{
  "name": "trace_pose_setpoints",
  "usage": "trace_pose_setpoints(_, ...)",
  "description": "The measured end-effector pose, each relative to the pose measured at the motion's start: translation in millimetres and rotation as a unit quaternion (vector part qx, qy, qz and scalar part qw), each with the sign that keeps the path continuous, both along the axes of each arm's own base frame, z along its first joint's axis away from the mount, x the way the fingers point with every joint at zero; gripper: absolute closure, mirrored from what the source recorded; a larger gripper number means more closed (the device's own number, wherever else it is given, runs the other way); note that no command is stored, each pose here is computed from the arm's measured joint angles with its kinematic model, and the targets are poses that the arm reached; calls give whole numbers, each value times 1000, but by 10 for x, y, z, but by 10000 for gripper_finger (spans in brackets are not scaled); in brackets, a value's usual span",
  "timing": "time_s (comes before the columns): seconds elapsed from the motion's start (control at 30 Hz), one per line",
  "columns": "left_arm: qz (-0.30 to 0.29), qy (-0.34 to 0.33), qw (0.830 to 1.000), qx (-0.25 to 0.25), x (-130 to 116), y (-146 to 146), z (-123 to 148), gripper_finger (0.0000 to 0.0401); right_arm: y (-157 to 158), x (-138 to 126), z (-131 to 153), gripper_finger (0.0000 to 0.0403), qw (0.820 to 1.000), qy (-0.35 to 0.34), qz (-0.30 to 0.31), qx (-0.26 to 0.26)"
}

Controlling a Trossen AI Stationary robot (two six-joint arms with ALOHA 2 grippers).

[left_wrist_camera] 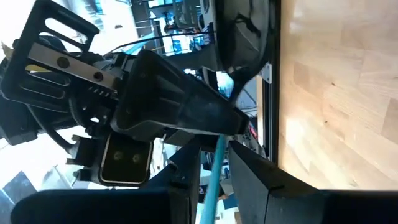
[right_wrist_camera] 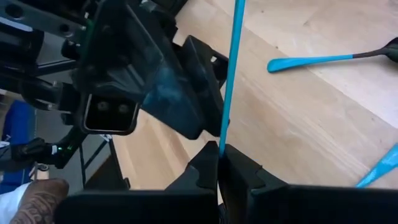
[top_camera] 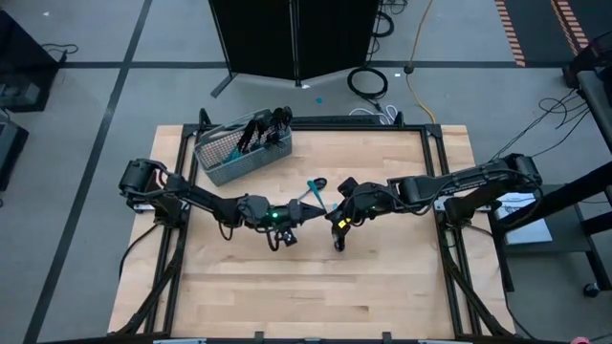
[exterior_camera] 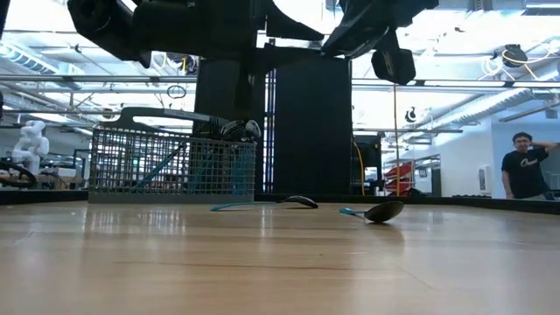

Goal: Sort silverware
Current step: Put the blue spoon in the silverware rack

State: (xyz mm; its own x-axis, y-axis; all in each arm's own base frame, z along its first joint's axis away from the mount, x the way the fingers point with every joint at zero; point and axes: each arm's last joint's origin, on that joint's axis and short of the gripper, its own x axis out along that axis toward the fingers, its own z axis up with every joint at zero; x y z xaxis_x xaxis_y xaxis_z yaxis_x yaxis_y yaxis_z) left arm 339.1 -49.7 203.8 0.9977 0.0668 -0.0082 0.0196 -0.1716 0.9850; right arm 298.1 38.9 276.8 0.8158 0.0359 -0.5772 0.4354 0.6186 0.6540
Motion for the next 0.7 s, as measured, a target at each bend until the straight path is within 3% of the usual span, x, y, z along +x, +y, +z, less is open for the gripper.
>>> trace_pose_setpoints(0.57, -5, 31, 999, 7, 88, -10, 55, 322, 2, -1, -1, 403, 1000, 1, -14, 23)
trace_pose_setpoints(0.7, 0, 36, 999, 30, 88, -8, 49, 322, 2, 0, 0, 403, 999, 1, -22, 37)
